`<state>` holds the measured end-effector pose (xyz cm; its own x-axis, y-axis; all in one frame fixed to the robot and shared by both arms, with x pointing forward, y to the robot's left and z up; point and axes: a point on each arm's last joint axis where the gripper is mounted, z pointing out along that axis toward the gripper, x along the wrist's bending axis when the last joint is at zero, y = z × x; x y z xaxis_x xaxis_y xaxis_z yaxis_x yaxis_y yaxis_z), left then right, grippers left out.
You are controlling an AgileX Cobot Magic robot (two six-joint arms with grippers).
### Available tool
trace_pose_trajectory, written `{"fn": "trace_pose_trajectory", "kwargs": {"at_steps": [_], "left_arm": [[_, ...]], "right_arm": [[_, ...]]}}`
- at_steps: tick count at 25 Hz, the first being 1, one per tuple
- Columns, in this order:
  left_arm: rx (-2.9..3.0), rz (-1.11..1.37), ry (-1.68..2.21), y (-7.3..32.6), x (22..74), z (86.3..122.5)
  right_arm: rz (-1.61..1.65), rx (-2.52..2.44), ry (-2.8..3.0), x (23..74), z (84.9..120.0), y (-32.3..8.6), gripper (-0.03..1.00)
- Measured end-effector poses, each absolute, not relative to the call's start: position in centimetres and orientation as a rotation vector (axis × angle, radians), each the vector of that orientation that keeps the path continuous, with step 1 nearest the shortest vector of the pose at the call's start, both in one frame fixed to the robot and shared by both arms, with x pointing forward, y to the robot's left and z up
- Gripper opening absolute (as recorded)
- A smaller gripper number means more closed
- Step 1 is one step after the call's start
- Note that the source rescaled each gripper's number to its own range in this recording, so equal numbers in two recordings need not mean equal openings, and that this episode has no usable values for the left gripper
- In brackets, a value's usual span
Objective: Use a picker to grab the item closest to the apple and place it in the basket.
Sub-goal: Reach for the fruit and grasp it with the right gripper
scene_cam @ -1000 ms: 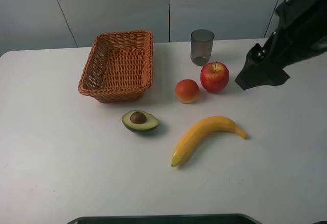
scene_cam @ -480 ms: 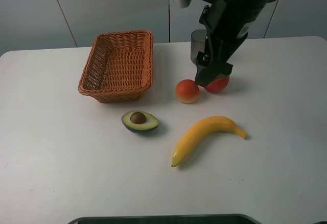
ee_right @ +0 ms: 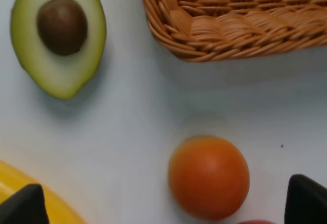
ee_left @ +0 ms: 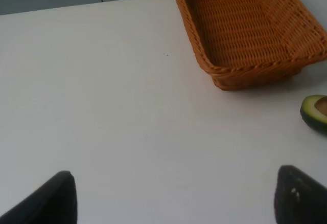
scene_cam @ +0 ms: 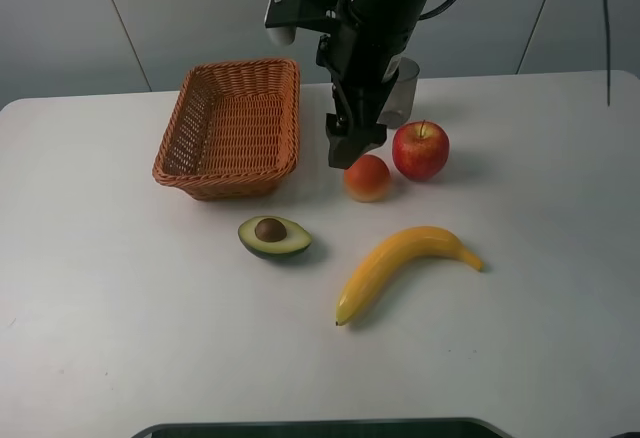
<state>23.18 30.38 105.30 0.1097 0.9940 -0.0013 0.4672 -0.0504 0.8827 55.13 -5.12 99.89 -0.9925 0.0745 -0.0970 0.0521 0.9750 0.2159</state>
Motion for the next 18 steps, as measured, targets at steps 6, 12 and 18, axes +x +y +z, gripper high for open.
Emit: {"fn": "trace_pose_trajectory", "kwargs": {"at_steps": [6,12,18], "left_arm": [[1.627,0.874,1.459,30.4,23.2,105.3],[1.627,0.874,1.459,30.4,23.2,105.3],[1.627,0.874,1.459,30.4,23.2,105.3]], "right_arm": [[0.28,-0.026,3.037,56.6,96.1,-4.7,1.0],[0.212,0.009,3.052,58.4,93.8,-6.3,1.0],[0.217,0.069,3.045,59.0,92.9,-6.6,1.0]]}}
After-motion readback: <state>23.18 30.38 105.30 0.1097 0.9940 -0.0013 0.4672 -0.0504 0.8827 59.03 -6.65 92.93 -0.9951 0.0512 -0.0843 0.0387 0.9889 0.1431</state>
